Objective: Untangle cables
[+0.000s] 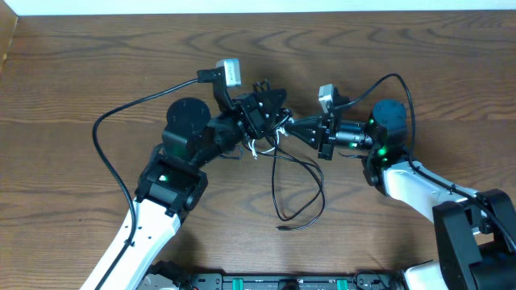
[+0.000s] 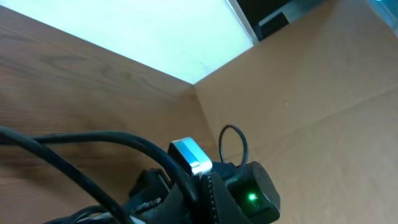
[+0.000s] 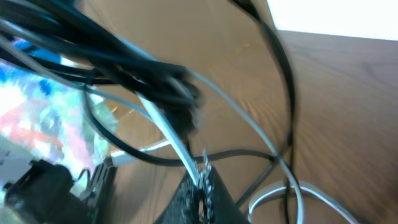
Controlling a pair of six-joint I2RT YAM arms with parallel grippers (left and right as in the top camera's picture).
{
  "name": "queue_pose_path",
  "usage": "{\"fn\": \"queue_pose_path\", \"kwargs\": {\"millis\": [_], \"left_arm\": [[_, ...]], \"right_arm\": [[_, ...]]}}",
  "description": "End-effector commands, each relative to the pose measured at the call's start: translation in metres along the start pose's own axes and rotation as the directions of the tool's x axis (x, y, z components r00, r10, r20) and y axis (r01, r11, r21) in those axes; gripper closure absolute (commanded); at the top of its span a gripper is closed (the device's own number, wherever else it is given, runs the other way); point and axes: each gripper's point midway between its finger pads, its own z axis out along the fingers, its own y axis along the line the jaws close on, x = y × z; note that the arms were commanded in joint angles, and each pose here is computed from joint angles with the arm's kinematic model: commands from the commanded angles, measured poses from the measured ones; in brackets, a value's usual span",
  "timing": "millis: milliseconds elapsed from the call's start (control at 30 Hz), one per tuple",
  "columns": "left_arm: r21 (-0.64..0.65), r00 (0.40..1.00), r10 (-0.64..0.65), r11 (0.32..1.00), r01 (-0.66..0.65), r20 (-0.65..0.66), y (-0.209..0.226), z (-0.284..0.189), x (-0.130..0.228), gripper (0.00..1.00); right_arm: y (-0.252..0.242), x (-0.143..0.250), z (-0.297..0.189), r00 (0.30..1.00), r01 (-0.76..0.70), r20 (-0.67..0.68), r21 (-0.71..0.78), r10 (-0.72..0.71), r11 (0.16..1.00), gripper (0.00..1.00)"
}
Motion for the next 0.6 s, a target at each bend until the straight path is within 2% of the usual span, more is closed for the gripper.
{"fn": "queue_pose_path", "kwargs": {"millis": [0,233,400,567], "left_arm": [[-0.018,0.997,0.006,1.000,-0.005,0.072,0.000,-0.009,-0.025,0.92],[-0.162,0.990,-0.054,0.984,0.075,0.132,0.049,-0.030,-0.050,0.92],[-0.252,0.981,-0.102,0.957,0.142,0.164,0.080,-0.046,-0.058,0.92],[-0.305,0.973,-0.134,0.934,0.187,0.186,0.099,-0.058,-0.062,0.92]], "right_arm": [[-0.029,0.003,-0.017,0.996,-0.091,0.015,0.106,0.090,0.990,0.99],[-0.077,0.028,-0.071,0.942,-0.331,0.046,0.279,0.331,0.901,0.99],[-0.094,0.049,-0.104,0.912,-0.398,0.056,0.364,0.407,0.842,0.99],[-0.114,0.071,-0.135,0.850,-0.500,0.115,0.483,0.514,0.719,0.99]]}}
